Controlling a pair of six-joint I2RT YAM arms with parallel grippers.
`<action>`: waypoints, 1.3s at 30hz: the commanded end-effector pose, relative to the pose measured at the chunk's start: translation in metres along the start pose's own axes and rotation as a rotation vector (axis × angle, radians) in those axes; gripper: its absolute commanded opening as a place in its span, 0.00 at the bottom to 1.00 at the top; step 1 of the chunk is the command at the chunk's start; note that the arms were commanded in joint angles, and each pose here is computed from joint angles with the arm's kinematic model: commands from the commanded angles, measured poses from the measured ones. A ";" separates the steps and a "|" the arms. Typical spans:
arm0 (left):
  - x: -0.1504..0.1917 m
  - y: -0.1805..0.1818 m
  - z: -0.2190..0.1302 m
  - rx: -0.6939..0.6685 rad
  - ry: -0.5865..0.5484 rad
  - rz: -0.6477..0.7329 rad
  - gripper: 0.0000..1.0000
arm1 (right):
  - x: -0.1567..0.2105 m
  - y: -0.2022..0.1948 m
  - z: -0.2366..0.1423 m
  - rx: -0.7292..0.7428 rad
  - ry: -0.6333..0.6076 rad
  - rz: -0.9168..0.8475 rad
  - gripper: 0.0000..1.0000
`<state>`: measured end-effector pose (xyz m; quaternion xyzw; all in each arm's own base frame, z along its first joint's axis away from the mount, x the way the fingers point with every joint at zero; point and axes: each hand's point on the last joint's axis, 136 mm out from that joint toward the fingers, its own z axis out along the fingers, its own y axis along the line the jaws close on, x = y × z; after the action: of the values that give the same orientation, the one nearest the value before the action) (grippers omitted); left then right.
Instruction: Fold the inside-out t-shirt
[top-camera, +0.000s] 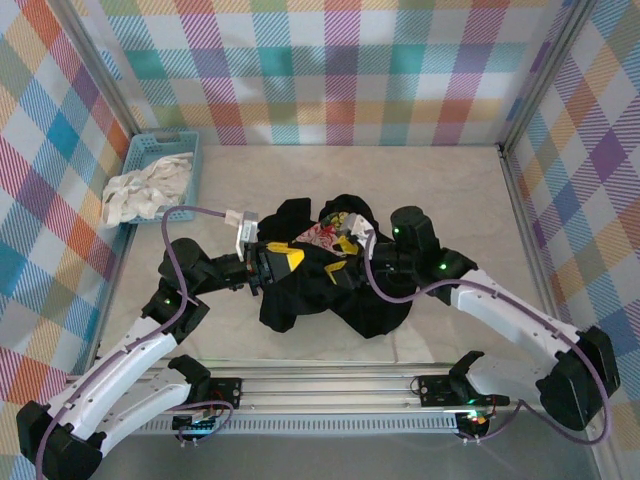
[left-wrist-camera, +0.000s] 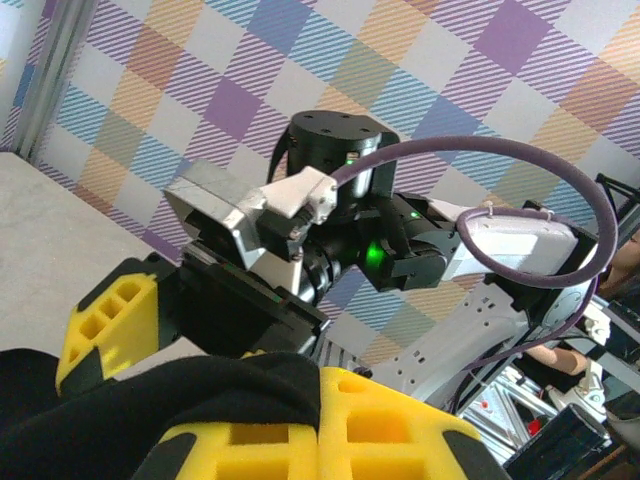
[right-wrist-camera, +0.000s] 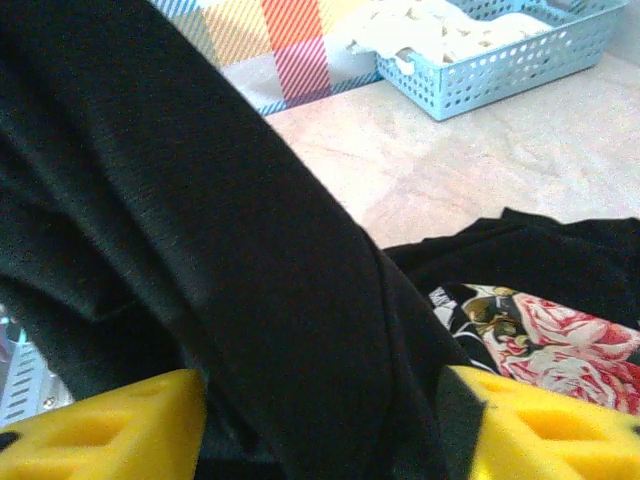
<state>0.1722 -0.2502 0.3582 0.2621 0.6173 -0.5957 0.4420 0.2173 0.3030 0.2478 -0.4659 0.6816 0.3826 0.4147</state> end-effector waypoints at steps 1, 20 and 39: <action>-0.014 -0.015 -0.006 0.026 -0.035 0.075 0.00 | -0.027 0.009 0.004 -0.076 -0.071 -0.056 0.44; -0.022 0.077 -0.039 -0.571 -0.096 -0.032 0.32 | -0.074 0.052 -0.009 -0.381 -0.320 0.061 0.00; 0.043 0.099 -0.060 -0.787 0.156 -0.259 0.57 | -0.072 0.014 0.011 -0.209 -0.309 0.152 0.00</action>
<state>0.2275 -0.1786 0.2608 0.0383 0.8538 -0.3287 0.4020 0.2201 0.3368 0.2989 -0.3869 0.6134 0.5470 0.4182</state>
